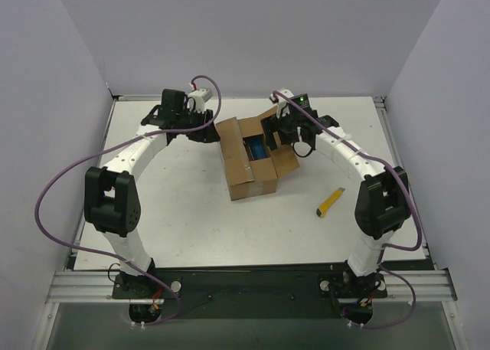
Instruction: Unpack the express box
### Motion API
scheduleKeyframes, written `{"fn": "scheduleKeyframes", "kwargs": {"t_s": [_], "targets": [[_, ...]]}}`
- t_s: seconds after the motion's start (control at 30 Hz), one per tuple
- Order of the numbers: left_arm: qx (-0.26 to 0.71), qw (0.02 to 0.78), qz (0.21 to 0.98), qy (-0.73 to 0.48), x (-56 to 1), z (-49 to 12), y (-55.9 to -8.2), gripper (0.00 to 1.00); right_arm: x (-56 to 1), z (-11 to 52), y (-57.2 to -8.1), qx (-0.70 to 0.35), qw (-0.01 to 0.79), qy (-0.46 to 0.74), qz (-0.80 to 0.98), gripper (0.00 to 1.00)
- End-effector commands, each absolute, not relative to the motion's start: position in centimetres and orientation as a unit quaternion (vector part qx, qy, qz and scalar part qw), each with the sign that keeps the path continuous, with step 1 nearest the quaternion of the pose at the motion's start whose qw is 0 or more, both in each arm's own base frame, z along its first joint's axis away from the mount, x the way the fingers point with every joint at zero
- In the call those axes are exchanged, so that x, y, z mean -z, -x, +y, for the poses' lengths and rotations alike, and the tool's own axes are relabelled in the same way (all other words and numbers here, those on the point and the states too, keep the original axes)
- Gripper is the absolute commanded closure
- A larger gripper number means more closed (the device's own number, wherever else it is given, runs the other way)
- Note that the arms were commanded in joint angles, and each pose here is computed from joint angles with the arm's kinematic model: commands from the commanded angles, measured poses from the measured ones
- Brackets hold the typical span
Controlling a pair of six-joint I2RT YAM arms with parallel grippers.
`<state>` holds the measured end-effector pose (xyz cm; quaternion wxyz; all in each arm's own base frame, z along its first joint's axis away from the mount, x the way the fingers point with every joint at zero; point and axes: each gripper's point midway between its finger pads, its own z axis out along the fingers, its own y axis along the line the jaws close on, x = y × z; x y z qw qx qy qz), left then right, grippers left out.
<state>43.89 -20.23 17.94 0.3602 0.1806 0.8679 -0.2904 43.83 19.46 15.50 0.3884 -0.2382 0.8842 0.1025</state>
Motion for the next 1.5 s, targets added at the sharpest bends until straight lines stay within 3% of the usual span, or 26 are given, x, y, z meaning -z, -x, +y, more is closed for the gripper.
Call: {"fn": "scheduleKeyframes", "kwargs": {"t_s": [0.0, 0.13, 0.33, 0.53, 0.7, 0.87, 1.07, 1.37, 1.47], "targets": [[0.271, 0.355, 0.878, -0.171, -17.9, -19.3, -42.5, 0.49, -16.1, 19.5, -46.3, -0.024, 0.420, 0.226, 0.879, 0.18], [0.266, 0.355, 0.880, -0.170, -17.6, -18.9, -42.0, 0.49, -21.4, 19.7, -48.4, 0.015, 0.485, 0.227, 0.844, 0.16], [0.266, 0.355, 0.880, -0.168, -17.2, -18.9, -41.8, 0.48, -27.2, 23.4, -46.7, 0.005, 0.541, 0.282, 0.792, 0.15], [0.267, 0.357, 0.880, -0.166, -17.3, -19.0, -42.4, 0.48, -22.0, 25.9, -44.6, -0.031, 0.482, 0.315, 0.817, 0.17], [0.269, 0.358, 0.879, -0.167, -17.6, -19.1, -42.2, 0.48, -17.5, 23.0, -46.4, -0.028, 0.442, 0.237, 0.865, 0.23], [0.265, 0.359, 0.879, -0.170, -17.6, -18.9, -41.9, 0.48, -13.8, 21.7, -46.9, -0.019, 0.401, 0.242, 0.883, 0.27], [0.264, 0.362, 0.878, -0.171, -17.7, -18.9, -41.9, 0.48, -9.2, 23.1, -44.0, -0.083, 0.331, 0.233, 0.911, 0.29], [0.264, 0.348, 0.883, -0.171, -16.2, -19.0, -41.9, 0.47, -6.6, 25.6, -40.0, -0.189, 0.258, 0.199, 0.926, 0.26], [0.267, 0.344, 0.885, -0.168, -15.7, -19.1, -41.9, 0.46, -5.8, 25.7, -39.2, -0.191, 0.245, 0.210, 0.927, 0.34]]}}
